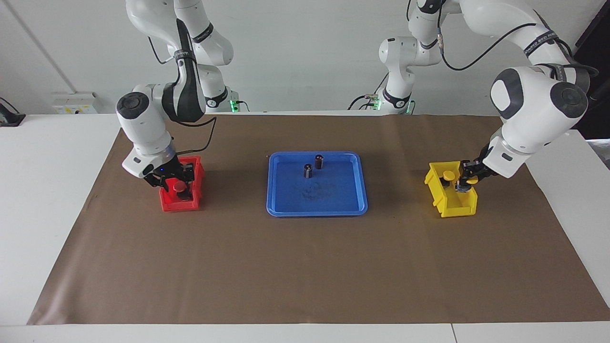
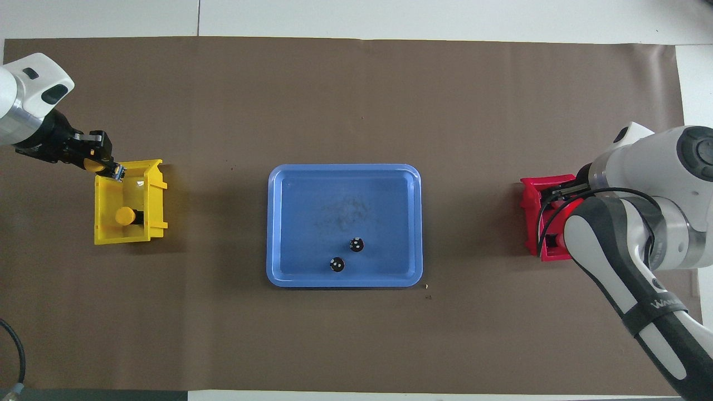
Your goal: Sort red and yellow buttons by color
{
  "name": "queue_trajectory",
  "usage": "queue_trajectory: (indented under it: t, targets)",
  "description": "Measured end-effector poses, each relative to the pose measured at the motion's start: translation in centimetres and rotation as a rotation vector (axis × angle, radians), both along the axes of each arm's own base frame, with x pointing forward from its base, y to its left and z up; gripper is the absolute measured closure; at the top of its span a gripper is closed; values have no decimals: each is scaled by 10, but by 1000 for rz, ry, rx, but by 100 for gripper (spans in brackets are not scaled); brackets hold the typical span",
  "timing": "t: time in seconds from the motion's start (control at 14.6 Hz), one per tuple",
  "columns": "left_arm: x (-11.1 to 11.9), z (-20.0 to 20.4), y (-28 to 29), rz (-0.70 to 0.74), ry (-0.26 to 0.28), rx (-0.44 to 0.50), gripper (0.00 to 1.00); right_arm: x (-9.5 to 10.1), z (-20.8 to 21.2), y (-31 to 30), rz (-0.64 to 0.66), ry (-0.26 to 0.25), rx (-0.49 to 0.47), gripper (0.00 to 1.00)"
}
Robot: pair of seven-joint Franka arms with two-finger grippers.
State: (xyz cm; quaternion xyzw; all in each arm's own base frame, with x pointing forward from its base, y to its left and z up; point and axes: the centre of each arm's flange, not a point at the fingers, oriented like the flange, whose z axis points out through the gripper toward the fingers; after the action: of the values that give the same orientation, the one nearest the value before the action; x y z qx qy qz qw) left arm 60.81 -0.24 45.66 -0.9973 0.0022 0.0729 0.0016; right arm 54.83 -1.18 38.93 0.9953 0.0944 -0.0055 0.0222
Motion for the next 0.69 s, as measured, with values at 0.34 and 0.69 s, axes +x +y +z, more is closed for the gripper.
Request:
queue_trajectory:
  t: [0.34, 0.69]
  targets:
    - [-14, -34, 8, 91, -1, 8, 58, 13, 97, -2, -14, 22, -14, 0]
    - [-23, -71, 7, 109, -14, 11, 58, -7, 172, -7, -39, 25, -29, 0]
